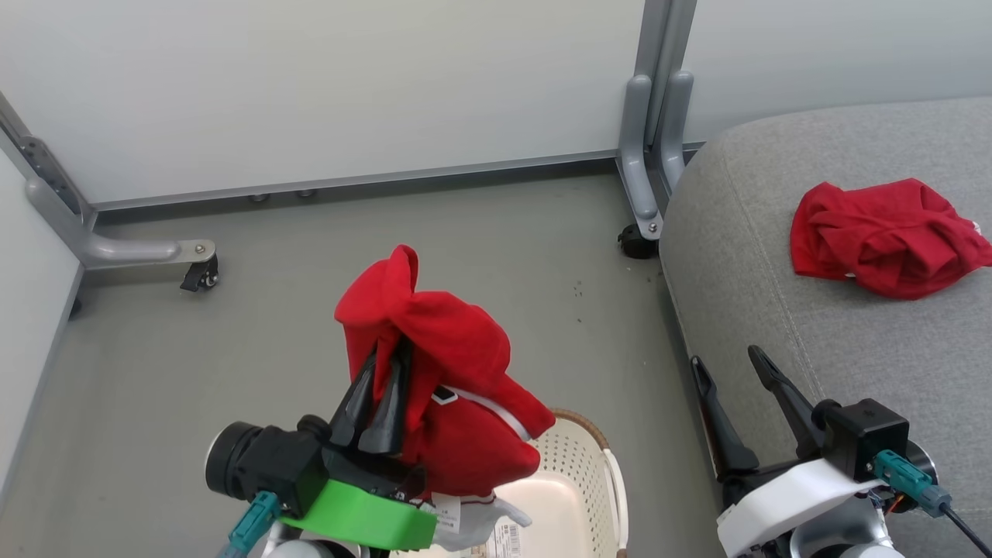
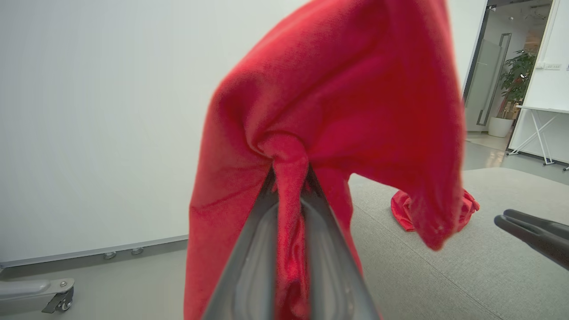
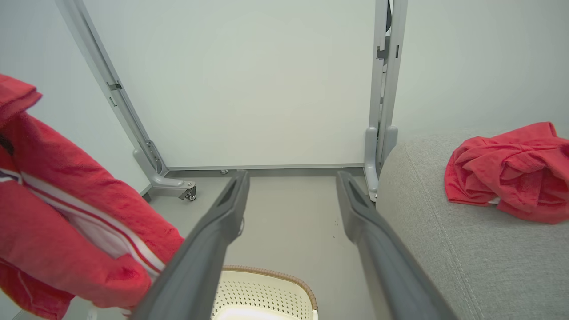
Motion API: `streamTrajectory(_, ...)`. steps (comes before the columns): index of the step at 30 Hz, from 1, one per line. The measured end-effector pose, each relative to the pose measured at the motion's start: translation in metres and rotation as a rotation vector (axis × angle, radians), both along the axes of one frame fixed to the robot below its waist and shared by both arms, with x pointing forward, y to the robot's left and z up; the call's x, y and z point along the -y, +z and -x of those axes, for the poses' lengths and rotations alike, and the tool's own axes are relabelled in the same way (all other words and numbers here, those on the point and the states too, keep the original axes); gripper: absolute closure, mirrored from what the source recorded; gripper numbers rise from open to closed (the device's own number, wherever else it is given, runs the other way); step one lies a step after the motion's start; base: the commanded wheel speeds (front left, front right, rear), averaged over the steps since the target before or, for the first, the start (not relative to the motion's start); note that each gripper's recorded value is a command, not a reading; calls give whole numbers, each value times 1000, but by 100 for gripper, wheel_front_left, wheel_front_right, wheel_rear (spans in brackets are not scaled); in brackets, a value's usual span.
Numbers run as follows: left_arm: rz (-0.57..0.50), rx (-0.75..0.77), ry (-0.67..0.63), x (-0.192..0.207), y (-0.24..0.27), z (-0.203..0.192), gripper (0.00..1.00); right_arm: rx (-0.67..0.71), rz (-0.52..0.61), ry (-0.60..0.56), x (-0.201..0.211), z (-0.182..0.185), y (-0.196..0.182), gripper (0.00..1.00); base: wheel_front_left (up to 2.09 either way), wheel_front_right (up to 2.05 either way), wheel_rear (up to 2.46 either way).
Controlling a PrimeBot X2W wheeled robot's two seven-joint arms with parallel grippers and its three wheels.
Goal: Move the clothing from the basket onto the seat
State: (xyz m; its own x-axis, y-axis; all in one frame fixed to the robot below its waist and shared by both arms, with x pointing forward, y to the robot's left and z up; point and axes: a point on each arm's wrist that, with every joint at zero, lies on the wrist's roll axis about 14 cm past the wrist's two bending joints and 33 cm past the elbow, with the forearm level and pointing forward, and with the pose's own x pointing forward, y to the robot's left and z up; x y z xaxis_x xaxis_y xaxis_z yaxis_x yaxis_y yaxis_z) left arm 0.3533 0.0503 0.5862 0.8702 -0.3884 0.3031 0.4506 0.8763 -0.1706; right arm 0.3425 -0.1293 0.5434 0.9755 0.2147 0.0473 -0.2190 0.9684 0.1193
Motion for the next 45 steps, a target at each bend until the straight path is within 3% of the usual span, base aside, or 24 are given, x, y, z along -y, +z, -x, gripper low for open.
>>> streamTrajectory(18,0,-7,-7,1,-3,3,100,-7,-8,29,-9,6,0,0,0,0,0)
streamTrajectory(23,4,-10,-11,3,-3,1,100,-30,-11,163,-44,6,-4,0,0,0,0)
streamTrajectory(32,8,2,-41,11,0,0,100,-46,-55,555,-151,21,-4,0,0,0,0)
streamTrajectory(44,13,-7,-50,14,-3,-3,100,-60,-39,760,-210,16,-14,0,0,0,0)
streamTrajectory(45,12,-9,-51,14,-4,-3,100,-60,-39,766,-212,15,-15,16,0,0,0)
